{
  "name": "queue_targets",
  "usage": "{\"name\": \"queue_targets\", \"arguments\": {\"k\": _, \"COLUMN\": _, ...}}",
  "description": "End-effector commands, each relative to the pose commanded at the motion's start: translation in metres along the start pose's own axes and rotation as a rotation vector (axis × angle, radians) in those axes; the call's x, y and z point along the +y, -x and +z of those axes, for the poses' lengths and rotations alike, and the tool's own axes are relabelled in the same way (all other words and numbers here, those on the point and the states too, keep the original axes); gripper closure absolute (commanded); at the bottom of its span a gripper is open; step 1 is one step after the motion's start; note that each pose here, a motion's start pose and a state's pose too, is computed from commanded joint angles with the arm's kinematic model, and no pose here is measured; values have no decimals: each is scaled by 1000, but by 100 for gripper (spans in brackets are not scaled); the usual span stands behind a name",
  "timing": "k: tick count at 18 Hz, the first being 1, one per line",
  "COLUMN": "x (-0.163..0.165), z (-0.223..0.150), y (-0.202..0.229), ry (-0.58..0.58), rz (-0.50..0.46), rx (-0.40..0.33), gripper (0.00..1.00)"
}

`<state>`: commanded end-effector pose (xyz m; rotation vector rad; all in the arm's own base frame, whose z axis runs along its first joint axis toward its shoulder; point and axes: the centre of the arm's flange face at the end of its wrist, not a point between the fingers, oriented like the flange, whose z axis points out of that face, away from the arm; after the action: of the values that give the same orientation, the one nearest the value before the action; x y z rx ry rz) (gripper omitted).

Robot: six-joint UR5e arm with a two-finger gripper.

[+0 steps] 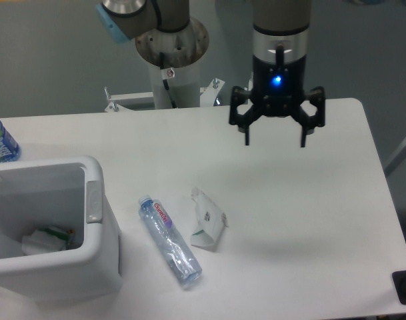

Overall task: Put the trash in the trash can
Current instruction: 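Lower the open gripper onto the crumpled white paper wrapper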

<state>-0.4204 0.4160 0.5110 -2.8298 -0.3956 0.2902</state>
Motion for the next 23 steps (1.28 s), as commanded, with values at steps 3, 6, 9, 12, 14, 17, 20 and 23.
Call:
{"name": "queue_targets", "arguments": {"k": 3, "x": 4, "z": 13, "y": -3, "ry": 24, "rz": 0, "rx": 6, "gripper": 0}}
{"name": "queue_targets", "arguments": {"k": 6, "x": 10, "z": 30, "y": -10, "ry": 31, "rz": -5, "rx": 21, "gripper": 0}}
{"name": "queue_targets", "arguments": {"k": 9, "x": 9, "z": 53, "y": -26, "ry": 35, "rz": 16, "rx": 36, "gripper": 0}}
{"name": "queue_targets", "arguments": {"k": 12, "x": 11, "z": 86, "y": -40, "ry": 61, "rz": 23, "rx": 64, "gripper": 0}}
{"name": "queue_targets", "arguments": {"k": 14, "x": 4, "z": 108, "y": -62, "ry": 76, "rz": -6, "rx": 84, "gripper": 0}}
{"name": "queue_targets", "arguments": {"k": 17, "x": -9, "z": 141, "y": -91, "ry": 107, "rz": 0, "rx": 126, "gripper": 0}}
{"name": "queue_targets", "arguments": {"k": 20, "x": -4, "z": 174, "y": -111, "ry": 158, "rz": 20, "rx": 168, "gripper": 0}}
{"name": "queue_targets", "arguments": {"k": 23, "x": -4, "z": 197, "y": -127, "ry": 187, "rz": 26, "rx": 204, "gripper": 0}}
